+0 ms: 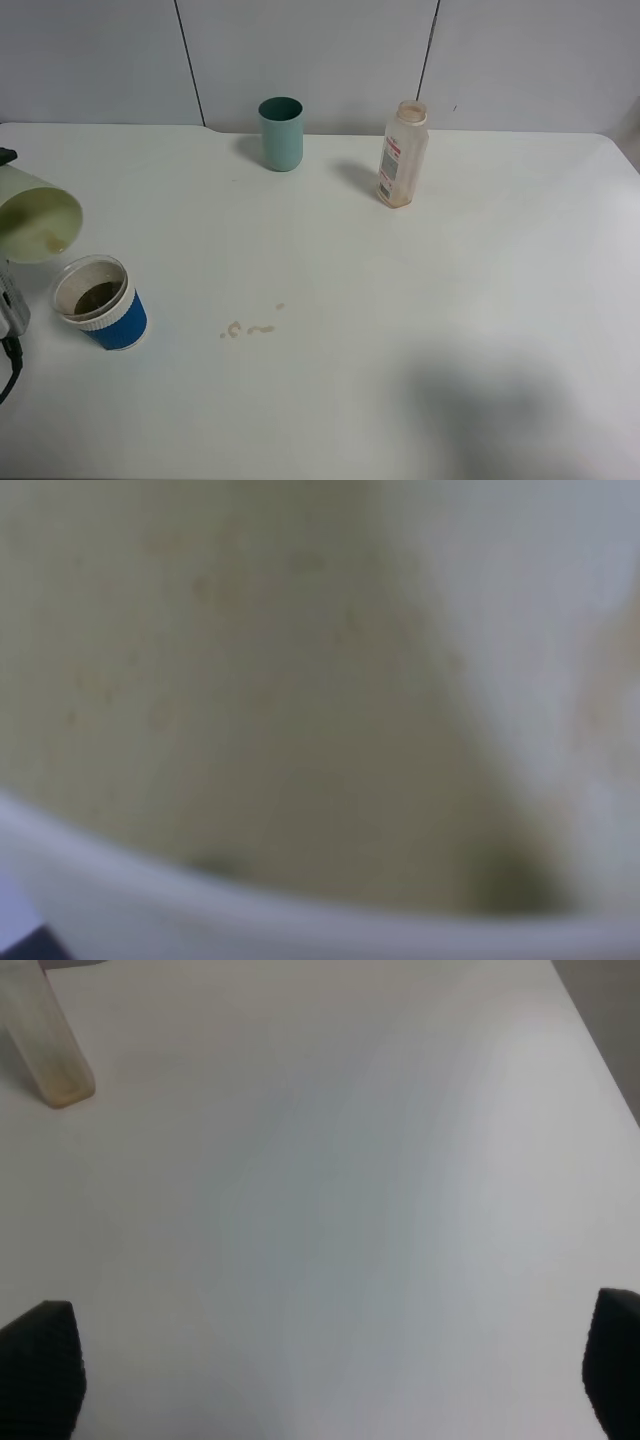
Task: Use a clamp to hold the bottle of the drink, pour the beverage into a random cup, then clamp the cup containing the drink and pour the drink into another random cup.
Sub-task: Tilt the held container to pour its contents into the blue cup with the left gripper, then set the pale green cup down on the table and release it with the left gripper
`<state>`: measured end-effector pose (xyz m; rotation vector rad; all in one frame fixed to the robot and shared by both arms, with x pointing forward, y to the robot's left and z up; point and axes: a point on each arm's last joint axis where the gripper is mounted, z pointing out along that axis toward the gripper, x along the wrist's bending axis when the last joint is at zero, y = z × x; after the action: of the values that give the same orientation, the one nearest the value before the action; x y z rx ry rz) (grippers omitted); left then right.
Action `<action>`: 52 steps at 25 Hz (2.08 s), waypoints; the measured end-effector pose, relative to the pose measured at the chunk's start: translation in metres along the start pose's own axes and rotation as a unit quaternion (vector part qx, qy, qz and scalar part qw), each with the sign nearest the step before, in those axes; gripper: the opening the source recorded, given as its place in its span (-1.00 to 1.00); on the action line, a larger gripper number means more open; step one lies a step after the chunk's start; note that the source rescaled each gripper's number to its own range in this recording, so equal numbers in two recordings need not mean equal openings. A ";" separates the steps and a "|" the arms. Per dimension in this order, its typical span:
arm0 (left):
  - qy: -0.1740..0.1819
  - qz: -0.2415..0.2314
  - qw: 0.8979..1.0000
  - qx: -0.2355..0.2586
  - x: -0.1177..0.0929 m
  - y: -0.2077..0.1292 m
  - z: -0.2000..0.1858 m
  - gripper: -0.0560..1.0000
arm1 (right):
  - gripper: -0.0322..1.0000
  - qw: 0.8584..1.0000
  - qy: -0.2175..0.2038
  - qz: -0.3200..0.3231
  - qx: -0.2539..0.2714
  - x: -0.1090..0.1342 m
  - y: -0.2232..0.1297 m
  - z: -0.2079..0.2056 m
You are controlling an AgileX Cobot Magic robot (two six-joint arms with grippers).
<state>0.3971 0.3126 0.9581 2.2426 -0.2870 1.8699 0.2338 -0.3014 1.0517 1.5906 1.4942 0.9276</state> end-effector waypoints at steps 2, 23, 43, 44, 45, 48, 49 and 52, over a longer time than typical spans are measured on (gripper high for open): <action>0.001 -0.027 1.000 -0.001 0.000 0.000 0.000 -0.88 | 1.00 1.000 0.000 0.000 0.000 0.000 0.000 0.000; -0.023 -0.268 0.962 -0.038 -0.025 -0.009 0.020 -0.88 | 1.00 1.000 0.000 0.000 0.000 0.000 0.000 0.000; 0.017 -0.383 0.922 -0.047 0.002 -0.057 0.068 -0.88 | 1.00 1.000 0.000 0.000 0.000 0.000 0.000 0.000; 0.014 -0.387 0.921 -0.046 0.000 -0.060 0.071 -0.88 | 1.00 1.000 0.000 0.000 0.000 0.000 0.000 0.000; 0.011 -0.393 0.918 -0.045 -0.002 -0.062 0.074 -0.88 | 1.00 1.000 0.000 0.000 0.000 0.000 0.000 0.000; 0.004 -0.411 0.911 -0.043 -0.007 -0.068 0.081 -0.88 | 1.00 1.000 0.000 0.000 0.000 0.000 0.000 0.000; 0.001 -0.419 0.907 -0.042 -0.009 -0.070 0.084 -0.88 | 1.00 1.000 0.000 0.000 0.000 0.000 0.000 0.000; -0.002 -0.441 0.896 -0.043 -0.012 -0.077 0.092 -0.88 | 1.00 1.000 0.000 0.000 0.000 0.000 0.000 0.000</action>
<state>0.5027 0.3610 0.9274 1.8207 0.5578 1.3044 0.2338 -0.3014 1.0517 1.5906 1.4942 0.9276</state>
